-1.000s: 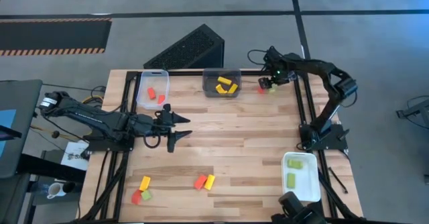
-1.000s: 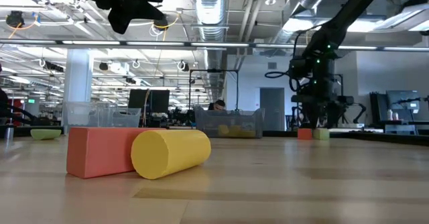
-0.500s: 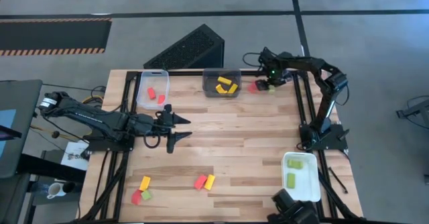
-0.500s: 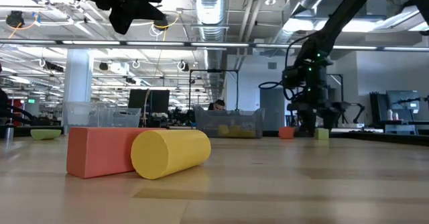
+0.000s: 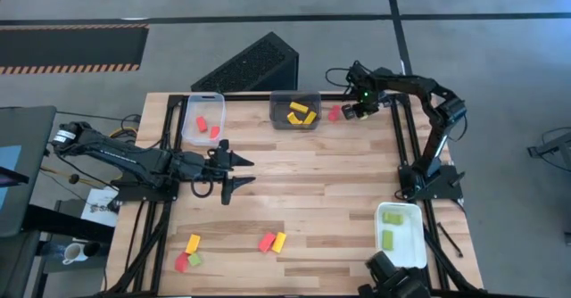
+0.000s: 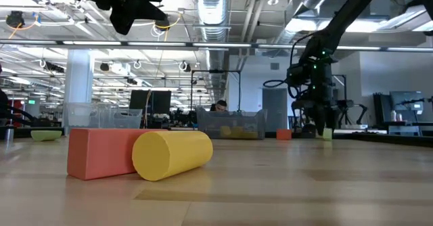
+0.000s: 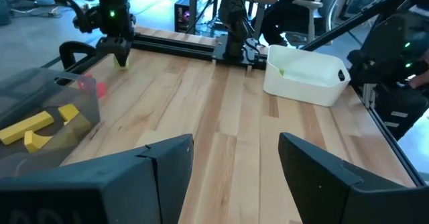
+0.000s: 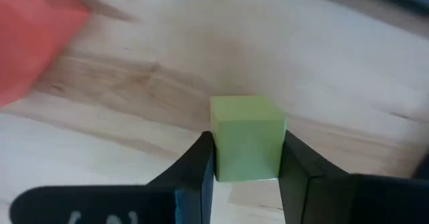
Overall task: Sort & place blocks by color
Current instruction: Put the green block into the white bin
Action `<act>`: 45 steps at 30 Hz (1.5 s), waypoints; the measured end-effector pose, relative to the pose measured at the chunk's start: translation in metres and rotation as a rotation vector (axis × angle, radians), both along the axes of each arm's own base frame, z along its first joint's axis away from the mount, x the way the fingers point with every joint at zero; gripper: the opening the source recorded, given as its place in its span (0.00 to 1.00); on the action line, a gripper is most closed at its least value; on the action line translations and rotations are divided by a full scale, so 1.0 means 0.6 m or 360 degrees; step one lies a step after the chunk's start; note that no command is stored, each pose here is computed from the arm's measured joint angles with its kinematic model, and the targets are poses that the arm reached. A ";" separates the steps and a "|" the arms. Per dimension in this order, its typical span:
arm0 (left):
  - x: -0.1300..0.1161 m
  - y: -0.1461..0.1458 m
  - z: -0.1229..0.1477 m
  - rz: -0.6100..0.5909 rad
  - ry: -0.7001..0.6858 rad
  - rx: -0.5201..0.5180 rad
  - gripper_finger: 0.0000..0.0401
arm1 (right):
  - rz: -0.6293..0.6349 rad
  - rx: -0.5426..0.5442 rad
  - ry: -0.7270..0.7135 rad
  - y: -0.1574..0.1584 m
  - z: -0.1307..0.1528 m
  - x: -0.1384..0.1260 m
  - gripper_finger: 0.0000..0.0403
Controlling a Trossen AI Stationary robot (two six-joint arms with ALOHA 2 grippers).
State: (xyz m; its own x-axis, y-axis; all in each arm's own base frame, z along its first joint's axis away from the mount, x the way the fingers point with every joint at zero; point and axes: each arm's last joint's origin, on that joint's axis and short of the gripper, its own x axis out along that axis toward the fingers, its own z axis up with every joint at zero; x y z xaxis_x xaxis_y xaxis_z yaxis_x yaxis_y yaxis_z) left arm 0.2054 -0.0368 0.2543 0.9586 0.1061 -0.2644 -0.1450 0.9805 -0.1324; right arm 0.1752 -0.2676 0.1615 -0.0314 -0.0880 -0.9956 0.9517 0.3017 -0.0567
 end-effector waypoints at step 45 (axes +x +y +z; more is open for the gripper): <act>0.001 0.001 0.004 -0.0036 -0.0020 0.0206 0.51 | 0.0415 0.0392 -0.0087 0.738 0.169 -0.008 0.32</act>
